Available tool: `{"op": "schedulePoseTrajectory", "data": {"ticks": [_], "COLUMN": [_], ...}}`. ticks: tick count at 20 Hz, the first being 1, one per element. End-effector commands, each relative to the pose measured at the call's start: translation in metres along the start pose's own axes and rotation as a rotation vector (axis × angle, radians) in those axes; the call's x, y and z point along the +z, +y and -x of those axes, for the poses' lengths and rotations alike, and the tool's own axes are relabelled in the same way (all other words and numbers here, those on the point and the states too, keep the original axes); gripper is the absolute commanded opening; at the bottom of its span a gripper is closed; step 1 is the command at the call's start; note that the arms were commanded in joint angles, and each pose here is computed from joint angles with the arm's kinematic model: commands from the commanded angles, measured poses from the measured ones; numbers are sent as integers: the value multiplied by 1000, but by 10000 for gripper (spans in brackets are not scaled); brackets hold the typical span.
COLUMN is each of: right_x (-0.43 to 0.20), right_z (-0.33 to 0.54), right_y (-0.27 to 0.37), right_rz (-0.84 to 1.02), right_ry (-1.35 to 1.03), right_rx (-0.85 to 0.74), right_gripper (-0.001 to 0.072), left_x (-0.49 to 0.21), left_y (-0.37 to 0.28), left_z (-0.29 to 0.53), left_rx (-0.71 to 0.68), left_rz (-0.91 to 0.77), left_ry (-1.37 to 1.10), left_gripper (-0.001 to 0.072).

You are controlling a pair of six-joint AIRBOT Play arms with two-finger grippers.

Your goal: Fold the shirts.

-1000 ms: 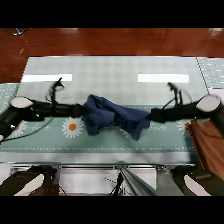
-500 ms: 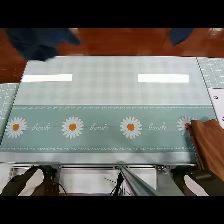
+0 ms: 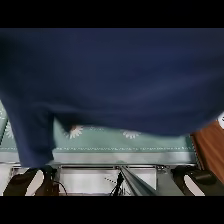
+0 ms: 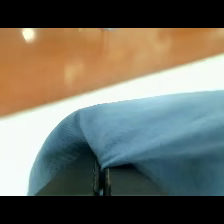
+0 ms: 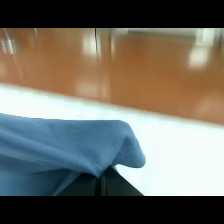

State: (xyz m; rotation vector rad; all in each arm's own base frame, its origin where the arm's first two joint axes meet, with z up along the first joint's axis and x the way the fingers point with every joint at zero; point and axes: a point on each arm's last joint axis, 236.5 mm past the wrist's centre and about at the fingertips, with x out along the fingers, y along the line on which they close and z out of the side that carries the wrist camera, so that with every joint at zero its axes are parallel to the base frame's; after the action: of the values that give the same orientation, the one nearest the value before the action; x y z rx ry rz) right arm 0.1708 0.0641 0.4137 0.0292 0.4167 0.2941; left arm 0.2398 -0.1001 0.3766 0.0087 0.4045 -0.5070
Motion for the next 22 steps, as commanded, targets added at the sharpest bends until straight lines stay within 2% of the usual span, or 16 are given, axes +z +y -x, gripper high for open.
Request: {"op": "schedulePoseTrajectory", "data": {"ticks": [1, 5, 8, 13, 16, 17, 18, 19, 20, 21, 22], "right_x": [-91, -212, -270, -278, -291, -296, -300, -302, -300, -295, -288], "right_z": [-31, -104, -169, -269, -314, -323, -330, -335, -338, -337, -330], "right_y": [-10, -25, -43, -75, -105, -112, -117, -119, -119, -120, -127], "right_rz": [-81, -226, -282, -357, -479, -512, -539, -568, -583, -584, -582], "right_ry": [288, 539, 583, 543, 597, 625, 656, 684, 708, 728, 745], "right_rx": [-20, -49, -89, -152, -199, -200, -189, -172, -139, -113, -107], "right_gripper": [23, 23, 23, 23, 24, 24, 56, 265, 557, 632, 632], "left_x": [-77, -178, -230, -278, -303, -307, -310, -311, -311, -308, -302], "left_y": [-14, 4, 35, 65, 65, 63, 63, 62, 62, 67, 79], "left_z": [-23, -77, -131, -217, -254, -261, -265, -266, -264, -258, -249], "left_rx": [-114, -167, -113, -61, -71, -85, -93, -102, -114, -109, -89], "left_rz": [59, 257, 410, 498, 561, 594, 613, 616, 608, 577, 558], "left_ry": [244, 485, 511, 565, 618, 630, 641, 658, 678, 700, 718], "left_gripper": [24, 24, 25, 25, 27, 84, 321, 695, 705, 704, 703]}}
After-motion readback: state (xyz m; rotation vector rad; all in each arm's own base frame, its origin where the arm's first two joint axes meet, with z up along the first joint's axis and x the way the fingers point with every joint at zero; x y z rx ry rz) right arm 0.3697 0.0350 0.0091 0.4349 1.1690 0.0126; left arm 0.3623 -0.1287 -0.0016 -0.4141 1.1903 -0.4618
